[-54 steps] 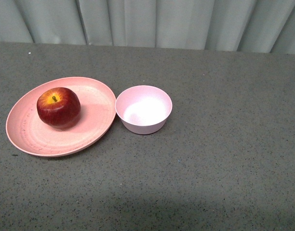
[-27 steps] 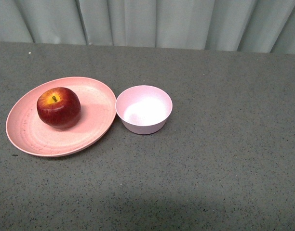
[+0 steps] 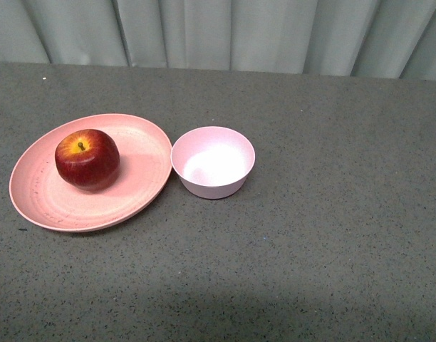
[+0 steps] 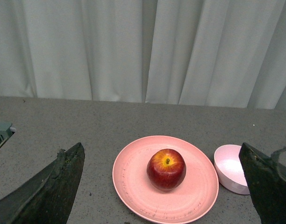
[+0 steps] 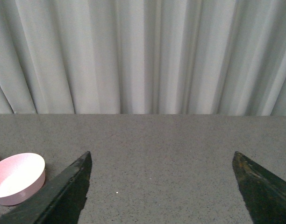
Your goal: Move apple from plate to bowl
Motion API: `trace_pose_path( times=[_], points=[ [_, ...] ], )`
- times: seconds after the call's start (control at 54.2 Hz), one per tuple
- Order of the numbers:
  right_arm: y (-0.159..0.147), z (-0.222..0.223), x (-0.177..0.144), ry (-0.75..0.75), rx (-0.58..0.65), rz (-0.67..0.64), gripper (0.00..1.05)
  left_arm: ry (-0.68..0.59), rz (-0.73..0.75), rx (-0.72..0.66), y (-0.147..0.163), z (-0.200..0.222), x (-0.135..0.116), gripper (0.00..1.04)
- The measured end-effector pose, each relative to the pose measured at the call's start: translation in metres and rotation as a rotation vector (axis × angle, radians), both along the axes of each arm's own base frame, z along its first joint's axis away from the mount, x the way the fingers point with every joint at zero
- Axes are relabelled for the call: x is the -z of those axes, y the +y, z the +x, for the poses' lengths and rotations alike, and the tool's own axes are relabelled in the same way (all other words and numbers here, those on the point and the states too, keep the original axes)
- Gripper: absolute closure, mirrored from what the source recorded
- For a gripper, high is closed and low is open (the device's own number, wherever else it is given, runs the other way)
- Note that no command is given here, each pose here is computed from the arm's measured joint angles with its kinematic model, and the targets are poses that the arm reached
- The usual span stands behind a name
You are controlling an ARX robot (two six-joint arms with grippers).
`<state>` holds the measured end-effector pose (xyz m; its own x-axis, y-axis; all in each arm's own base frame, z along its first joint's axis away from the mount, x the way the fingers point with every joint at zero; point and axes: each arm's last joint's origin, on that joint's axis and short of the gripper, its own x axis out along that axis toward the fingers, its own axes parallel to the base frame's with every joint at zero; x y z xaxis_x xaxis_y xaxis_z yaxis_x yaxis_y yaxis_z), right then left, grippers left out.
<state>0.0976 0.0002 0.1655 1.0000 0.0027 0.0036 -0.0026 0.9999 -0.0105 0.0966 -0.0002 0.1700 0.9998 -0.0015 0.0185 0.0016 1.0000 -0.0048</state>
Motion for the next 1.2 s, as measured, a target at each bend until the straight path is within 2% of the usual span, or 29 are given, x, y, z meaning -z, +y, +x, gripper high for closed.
trace_pose_path(
  times=[0.037,0.185,0.258,0.314,0.48,0.683,0.868,0.997,1.2],
  points=[
    [0.0,0.0,0.0,0.0,0.0,0.001,0.08,0.0,0.0,0.0,0.0,0.0,0.0,0.07],
    [0.0,0.0,0.0,0.0,0.0,0.001,0.09,0.005,-0.001,-0.012,0.0,0.0,0.0,0.07],
    [0.0,0.0,0.0,0.0,0.0,0.001,0.09,0.185,-0.022,-0.2,0.0,0.003,0.007,0.07],
    [0.0,0.0,0.0,0.0,0.0,0.001,0.09,0.23,-0.028,-0.215,0.001,0.009,0.011,0.07],
    [0.0,0.0,0.0,-0.001,-0.001,0.001,0.09,0.196,-0.065,-0.195,0.005,0.029,-0.001,0.07],
    [0.0,0.0,0.0,0.0,0.0,0.001,0.09,0.205,-0.094,-0.123,0.008,0.077,-0.013,0.07],
    [0.0,0.0,0.0,0.0,-0.001,0.001,0.09,0.418,-0.1,-0.007,-0.007,0.14,0.003,0.07],
    [0.0,0.0,0.0,0.0,0.0,0.001,0.09,0.499,-0.073,0.033,-0.024,0.178,0.015,0.07],
    [0.0,0.0,0.0,0.0,0.0,0.001,0.09,0.586,-0.035,0.061,-0.038,0.209,0.035,0.07]
  ],
)
